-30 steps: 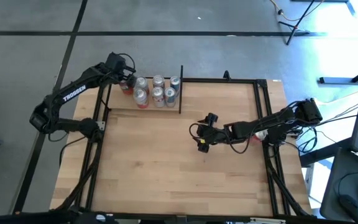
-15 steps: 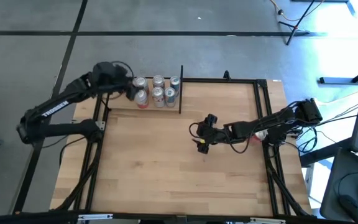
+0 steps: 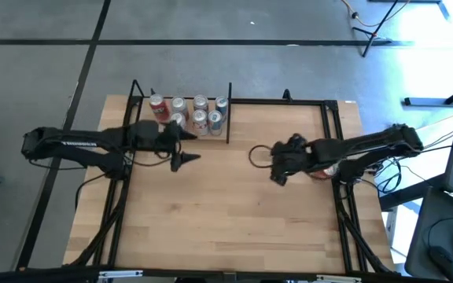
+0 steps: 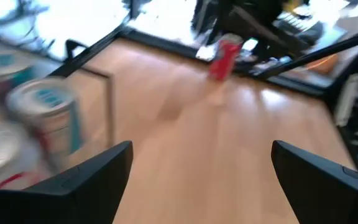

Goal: Place canned beverage on shelf
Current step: Put the red soda can on the shelf aligned with other red soda can

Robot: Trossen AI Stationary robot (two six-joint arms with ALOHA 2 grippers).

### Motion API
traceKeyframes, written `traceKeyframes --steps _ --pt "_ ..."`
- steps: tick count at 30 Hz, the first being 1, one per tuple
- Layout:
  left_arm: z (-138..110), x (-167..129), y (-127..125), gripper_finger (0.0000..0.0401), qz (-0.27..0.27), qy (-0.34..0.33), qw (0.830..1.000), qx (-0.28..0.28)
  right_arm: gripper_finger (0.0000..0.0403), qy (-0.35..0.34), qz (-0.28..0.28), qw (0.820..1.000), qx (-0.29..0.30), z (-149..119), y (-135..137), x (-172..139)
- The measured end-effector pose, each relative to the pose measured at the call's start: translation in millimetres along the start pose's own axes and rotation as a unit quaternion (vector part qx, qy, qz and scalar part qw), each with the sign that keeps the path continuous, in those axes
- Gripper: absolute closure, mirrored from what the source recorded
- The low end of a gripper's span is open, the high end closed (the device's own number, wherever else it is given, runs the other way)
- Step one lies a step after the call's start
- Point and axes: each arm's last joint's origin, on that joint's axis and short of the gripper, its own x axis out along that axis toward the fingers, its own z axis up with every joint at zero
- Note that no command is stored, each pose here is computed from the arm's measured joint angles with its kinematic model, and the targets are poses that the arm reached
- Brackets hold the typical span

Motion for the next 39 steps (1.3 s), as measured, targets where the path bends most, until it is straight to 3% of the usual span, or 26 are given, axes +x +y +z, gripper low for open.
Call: traceKeyframes --steps 7,10,14,17,22,28,39 --pt "-4.2 3.4 -18.9 0.0034 -0.072 -0.128 0.988 0.046 0.0020 0.080 -0.014 0.987 0.139 -18.3 -28.0 -39.1" --pt "-3.8 1.9 -25.4 0.0034 -0.087 -0.146 0.983 0.068 0.0020 0.126 -0.004 0.977 0.173 -24.4 -29.6 -41.5" --pt "-5.7 0.9 -31.4 0.0034 -0.101 -0.144 0.981 0.082 0.0020 0.184 -0.062 0.958 0.212 -33.0 -36.2 -39.3" --pt "-8.5 0.5 -35.6 0.0034 -0.111 -0.134 0.981 0.086 0.0020 0.239 -0.106 0.938 0.227 -40.1 -43.2 -39.8" --pt "-10.0 -0.7 -40.4 0.0034 -0.123 -0.133 0.979 0.090 0.0020 0.260 -0.096 0.933 0.232 -43.0 -40.4 -33.4" --pt "-11.1 -1.4 -43.5 0.0034 -0.131 -0.131 0.978 0.092 0.0020 0.328 -0.123 0.912 0.211 -65.7 -42.1 -12.8" --pt "-14.3 -3.1 -50.3 0.0034 -0.148 -0.123 0.977 0.096 0.0020 0.374 -0.177 0.886 0.210 -87.0 -60.3 14.3"
